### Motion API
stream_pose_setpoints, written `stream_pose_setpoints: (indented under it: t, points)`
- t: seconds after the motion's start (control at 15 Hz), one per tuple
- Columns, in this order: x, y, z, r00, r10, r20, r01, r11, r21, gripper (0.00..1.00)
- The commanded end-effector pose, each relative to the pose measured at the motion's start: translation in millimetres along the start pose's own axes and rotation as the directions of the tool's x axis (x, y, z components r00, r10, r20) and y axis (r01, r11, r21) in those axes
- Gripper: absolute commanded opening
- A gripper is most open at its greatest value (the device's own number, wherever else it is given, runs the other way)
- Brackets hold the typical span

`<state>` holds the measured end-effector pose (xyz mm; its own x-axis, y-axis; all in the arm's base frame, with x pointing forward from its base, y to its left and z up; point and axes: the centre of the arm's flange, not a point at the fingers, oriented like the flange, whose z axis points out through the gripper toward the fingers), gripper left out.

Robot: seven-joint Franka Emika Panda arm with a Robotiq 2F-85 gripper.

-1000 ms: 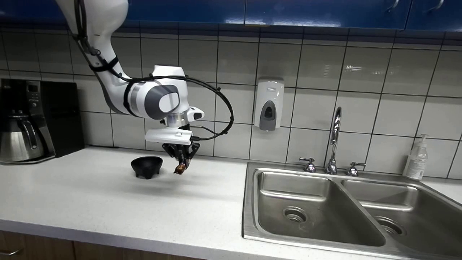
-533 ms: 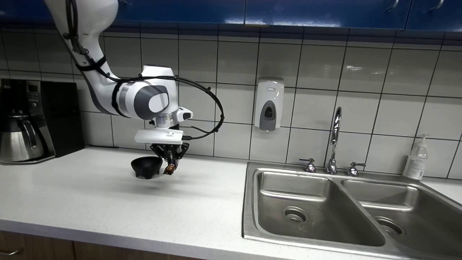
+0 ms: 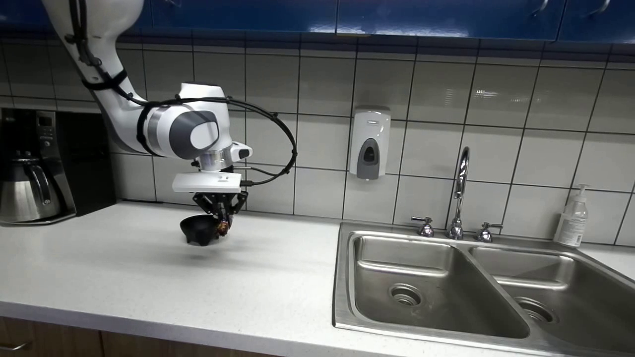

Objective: Put the packet in the black bowl.

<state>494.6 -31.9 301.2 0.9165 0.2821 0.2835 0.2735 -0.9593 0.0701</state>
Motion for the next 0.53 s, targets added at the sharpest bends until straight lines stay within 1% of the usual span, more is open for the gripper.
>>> stream_pose_setpoints:
  t: [0.0, 0.47]
  points:
    - [-6, -13, -17, 0.998, -0.056, -0.029, 0.056, 0.998, 0.009, 0.04]
    - [7, -40, -18, 0.992, -0.123, -0.039, 0.124, 0.992, 0.018, 0.04]
